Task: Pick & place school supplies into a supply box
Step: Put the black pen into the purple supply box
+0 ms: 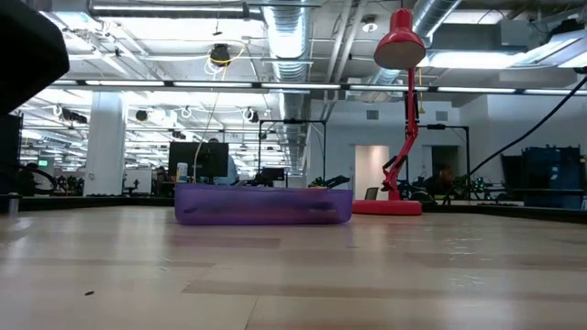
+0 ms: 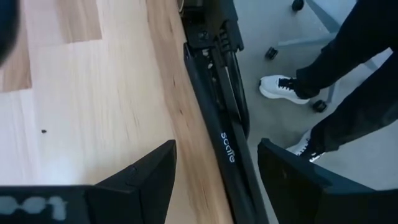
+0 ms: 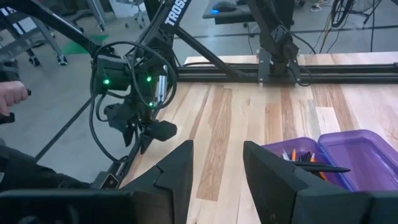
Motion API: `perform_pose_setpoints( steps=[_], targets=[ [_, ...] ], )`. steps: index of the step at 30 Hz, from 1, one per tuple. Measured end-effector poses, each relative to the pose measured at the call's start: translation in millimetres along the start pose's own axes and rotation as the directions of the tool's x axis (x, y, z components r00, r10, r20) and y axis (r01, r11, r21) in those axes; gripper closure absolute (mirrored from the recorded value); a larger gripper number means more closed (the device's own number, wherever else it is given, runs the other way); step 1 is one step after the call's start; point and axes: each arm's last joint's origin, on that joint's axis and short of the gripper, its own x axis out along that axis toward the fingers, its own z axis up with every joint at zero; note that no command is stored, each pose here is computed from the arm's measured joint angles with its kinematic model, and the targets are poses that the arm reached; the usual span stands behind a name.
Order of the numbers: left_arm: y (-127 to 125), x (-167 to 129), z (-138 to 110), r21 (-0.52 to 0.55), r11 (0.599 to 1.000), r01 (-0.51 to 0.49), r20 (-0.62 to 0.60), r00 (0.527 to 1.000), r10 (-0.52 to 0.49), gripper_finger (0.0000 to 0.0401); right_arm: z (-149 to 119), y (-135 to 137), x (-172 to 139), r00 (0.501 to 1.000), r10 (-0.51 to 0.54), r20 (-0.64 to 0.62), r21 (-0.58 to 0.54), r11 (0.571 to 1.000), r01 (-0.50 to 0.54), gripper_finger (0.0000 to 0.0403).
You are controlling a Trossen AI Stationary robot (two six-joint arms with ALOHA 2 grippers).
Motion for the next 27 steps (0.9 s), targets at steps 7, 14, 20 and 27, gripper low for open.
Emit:
perform_pose_setpoints(
  steps=[7, 14, 20, 27],
  targets=[
    [0.6, 0.1, 0.2, 0.027, 1.000, 0.000, -0.003, 1.000, 0.000, 0.0191, 0.0, -0.1, 0.0, 1.000, 0.000, 0.000, 0.000, 1.000, 0.000, 0.0269],
    [0.3, 0.1, 0.7, 0.039, 0.999, 0.005, 0.001, 1.000, -0.005, 0.0191, 0.0, -0.1, 0.0, 1.000, 0.000, 0.000, 0.000, 1.000, 0.000, 0.0269],
    [1.1, 0.2, 1.2, 0.048, 0.999, -0.010, 0.010, 1.000, 0.009, 0.0191, 0.0, -0.1, 0.0, 1.000, -0.001, 0.000, 0.000, 1.000, 0.001, 0.0269],
    [1.7, 11.1, -2.1, 0.038, 0.999, -0.011, 0.008, 1.000, 0.011, 0.0191, -0.1, -0.1, 0.2, 1.000, 0.000, 0.000, 0.002, 1.000, 0.000, 0.0269]
  ],
)
